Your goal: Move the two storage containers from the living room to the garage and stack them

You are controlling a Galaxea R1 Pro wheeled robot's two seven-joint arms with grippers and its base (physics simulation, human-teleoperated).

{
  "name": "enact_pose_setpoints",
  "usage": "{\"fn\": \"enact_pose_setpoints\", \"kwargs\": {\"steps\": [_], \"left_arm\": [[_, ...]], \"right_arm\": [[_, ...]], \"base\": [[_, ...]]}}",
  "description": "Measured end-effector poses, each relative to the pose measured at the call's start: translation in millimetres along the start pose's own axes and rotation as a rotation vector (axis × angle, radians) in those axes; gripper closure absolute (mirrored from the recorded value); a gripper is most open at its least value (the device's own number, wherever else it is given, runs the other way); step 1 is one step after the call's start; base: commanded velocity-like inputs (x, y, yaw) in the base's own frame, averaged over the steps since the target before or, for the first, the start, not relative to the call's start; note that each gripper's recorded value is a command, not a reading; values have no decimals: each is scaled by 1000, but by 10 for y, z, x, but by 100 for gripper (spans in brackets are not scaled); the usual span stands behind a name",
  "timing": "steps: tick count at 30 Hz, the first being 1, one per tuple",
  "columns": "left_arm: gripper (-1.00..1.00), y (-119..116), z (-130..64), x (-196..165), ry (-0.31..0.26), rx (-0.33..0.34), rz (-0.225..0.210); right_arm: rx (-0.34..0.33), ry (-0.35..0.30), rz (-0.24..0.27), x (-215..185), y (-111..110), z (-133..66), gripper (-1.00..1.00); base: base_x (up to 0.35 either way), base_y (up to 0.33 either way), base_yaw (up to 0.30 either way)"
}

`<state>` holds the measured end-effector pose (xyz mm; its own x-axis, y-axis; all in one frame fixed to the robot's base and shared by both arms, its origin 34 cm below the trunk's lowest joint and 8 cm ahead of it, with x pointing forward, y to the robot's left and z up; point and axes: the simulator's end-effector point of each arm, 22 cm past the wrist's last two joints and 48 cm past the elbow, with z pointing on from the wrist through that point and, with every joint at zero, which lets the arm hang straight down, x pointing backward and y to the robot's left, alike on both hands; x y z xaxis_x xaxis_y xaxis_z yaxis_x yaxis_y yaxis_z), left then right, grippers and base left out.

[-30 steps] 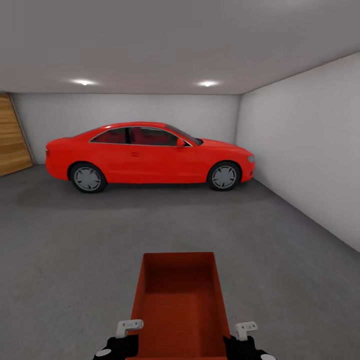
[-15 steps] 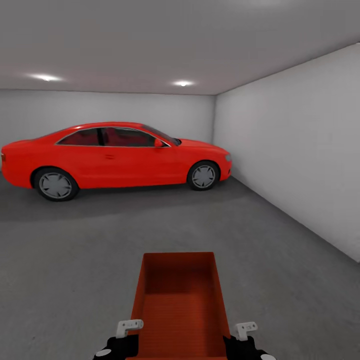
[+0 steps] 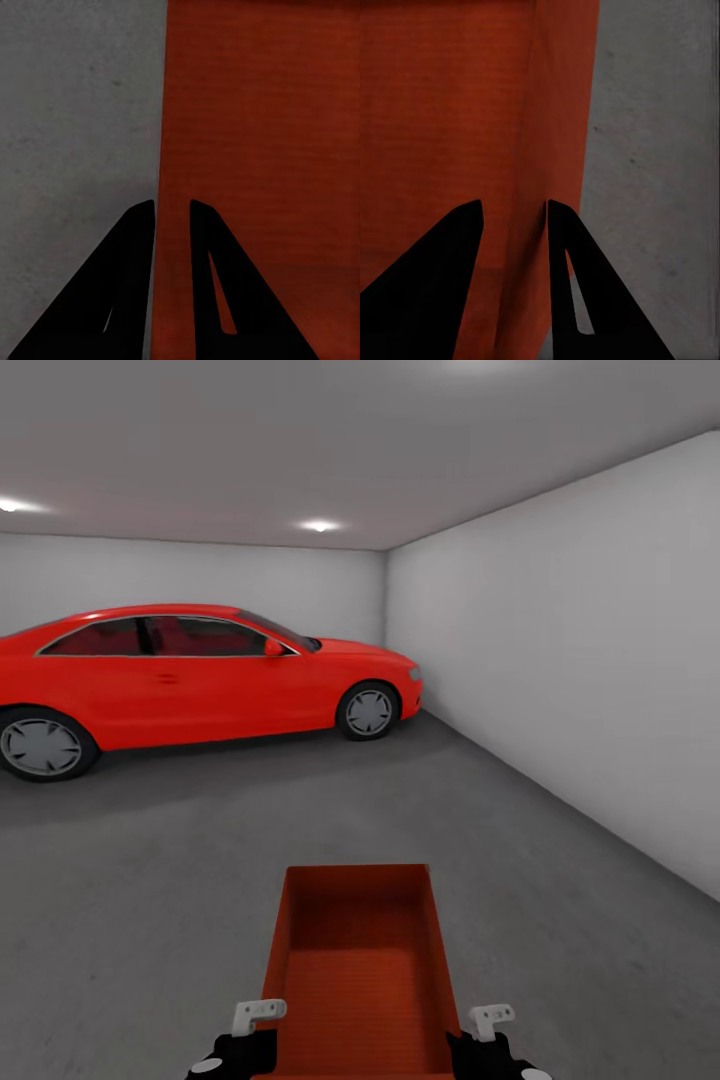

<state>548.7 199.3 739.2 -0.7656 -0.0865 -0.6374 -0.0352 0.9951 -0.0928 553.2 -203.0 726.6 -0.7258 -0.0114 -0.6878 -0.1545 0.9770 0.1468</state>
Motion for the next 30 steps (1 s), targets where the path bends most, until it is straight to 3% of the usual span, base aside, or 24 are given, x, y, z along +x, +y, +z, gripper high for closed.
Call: {"fn": "enact_pose_setpoints", "kwargs": {"steps": [15,30], "left_arm": [[100,2,-1,3,1,0,0],[100,-1,-5,-2,0,0,0]], "right_arm": [[0,0,0,2,2,-1,100],[0,0,0,0,1,-4,100]], "base": [[15,0,-275],[309,0,-279]]}}
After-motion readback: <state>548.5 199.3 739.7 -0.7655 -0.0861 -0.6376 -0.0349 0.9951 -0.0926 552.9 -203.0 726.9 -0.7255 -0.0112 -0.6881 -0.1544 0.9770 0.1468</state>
